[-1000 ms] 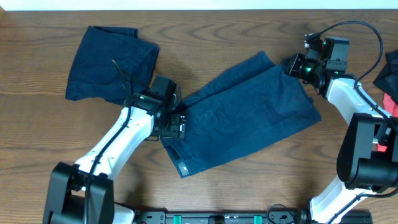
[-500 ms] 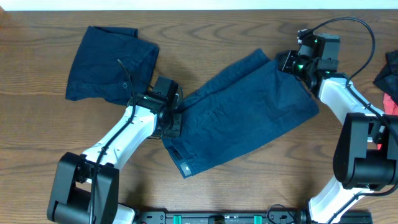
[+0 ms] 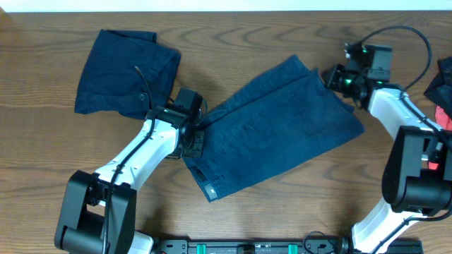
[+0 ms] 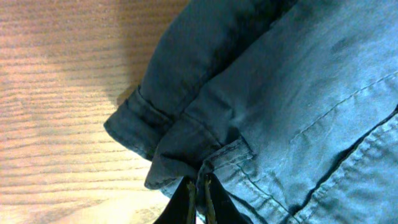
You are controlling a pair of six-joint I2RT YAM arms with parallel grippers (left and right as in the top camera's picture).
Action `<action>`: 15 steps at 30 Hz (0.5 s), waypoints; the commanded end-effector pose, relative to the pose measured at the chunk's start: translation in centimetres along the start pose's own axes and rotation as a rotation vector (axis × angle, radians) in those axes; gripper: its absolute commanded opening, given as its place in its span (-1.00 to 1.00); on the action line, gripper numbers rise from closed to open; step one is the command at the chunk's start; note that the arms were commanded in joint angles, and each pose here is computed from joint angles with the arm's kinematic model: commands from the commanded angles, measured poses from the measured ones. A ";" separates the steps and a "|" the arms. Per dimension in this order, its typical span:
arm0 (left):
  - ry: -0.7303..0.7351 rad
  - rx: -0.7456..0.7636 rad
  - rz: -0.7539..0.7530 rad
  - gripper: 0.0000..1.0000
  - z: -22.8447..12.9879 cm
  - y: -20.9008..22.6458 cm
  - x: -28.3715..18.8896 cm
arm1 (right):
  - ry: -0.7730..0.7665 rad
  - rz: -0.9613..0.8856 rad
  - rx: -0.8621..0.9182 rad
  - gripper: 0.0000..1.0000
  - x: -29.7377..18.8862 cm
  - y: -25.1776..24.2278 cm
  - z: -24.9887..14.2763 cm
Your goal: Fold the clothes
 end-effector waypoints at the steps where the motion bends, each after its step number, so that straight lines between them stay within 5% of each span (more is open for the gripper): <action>1: 0.014 0.008 0.015 -0.88 -0.3 0.3 0.4 | 0.062 0.050 0.002 -0.95 0.5 0.7 -1.5; 10: 0.015 0.015 0.015 -0.86 -0.3 0.3 0.4 | 0.097 0.053 -0.003 -0.97 8.8 2.7 -6.3; 15: 0.016 0.014 0.016 -0.49 -0.3 0.3 0.4 | 0.037 0.138 0.021 -0.98 10.9 4.6 -6.0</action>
Point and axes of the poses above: each gripper's point midway between its finger pads, its own x axis out along the fingers, its own y axis along the line the jaws close on, z = x × y, the point moved 1 cm from there along -x, back along the fingers, and after that the axes turned 11 degrees about x, right-handed, at the moved point
